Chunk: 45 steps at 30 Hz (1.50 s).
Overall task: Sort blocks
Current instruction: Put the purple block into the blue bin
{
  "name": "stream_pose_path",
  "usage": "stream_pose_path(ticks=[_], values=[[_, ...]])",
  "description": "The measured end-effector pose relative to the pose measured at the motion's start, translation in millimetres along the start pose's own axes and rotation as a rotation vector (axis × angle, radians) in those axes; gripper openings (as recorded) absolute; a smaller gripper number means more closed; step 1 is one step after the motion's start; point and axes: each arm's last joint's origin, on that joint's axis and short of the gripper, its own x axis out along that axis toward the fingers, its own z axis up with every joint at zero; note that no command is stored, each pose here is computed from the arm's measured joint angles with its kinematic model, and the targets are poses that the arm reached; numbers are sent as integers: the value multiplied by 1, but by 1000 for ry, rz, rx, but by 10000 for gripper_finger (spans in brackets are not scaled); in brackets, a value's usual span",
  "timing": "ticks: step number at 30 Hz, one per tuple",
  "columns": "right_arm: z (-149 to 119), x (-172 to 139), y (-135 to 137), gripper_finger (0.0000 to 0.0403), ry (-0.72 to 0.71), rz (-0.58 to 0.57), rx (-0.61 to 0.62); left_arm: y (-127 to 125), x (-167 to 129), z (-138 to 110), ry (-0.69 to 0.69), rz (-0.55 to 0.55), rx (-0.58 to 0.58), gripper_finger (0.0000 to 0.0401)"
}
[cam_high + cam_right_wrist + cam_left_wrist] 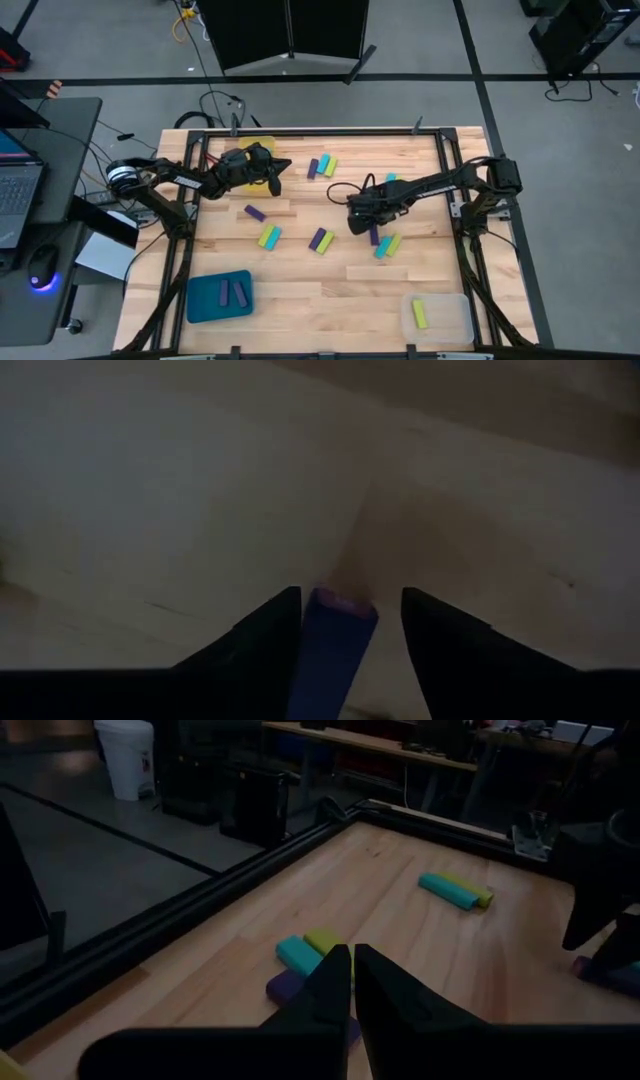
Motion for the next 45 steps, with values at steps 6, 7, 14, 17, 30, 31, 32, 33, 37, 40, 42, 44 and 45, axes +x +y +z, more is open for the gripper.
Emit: stream_pose_path(ticks=[6,7,14,17,30,31,32,33,37,40,42,44,45], values=[[-4,12,-5,167,28,48,2,0,0,-1,9,2,-1,25],[-4,13,-6,164,31,48,4,0,0,-1,11,2,-1,25],[0,14,-8,114,36,55,-78,0,0,-2,21,6,-7,25],[5,12,-7,112,39,65,-147,0,0,-2,22,7,-30,25],[58,-10,12,112,-120,394,-578,0,1,-1,19,-21,-90,25],[63,-11,13,112,-143,432,-617,-1,1,0,20,-43,-97,25],[68,-14,15,112,-182,473,-660,-2,2,2,19,-71,-104,25],[73,-16,17,112,-228,506,-704,-3,3,3,19,-98,-108,25],[87,-25,25,112,-408,601,-819,-7,4,4,35,-205,-128,25],[92,-31,29,112,-473,690,-857,-15,4,5,38,-276,-103,25],[94,-35,33,113,-503,754,-887,-24,4,5,17,-316,-55,26],[92,-39,38,115,-556,793,-929,-35,3,7,-21,-347,10,29],[90,-41,41,116,-579,810,-950,-40,3,8,-37,-358,37,31]])
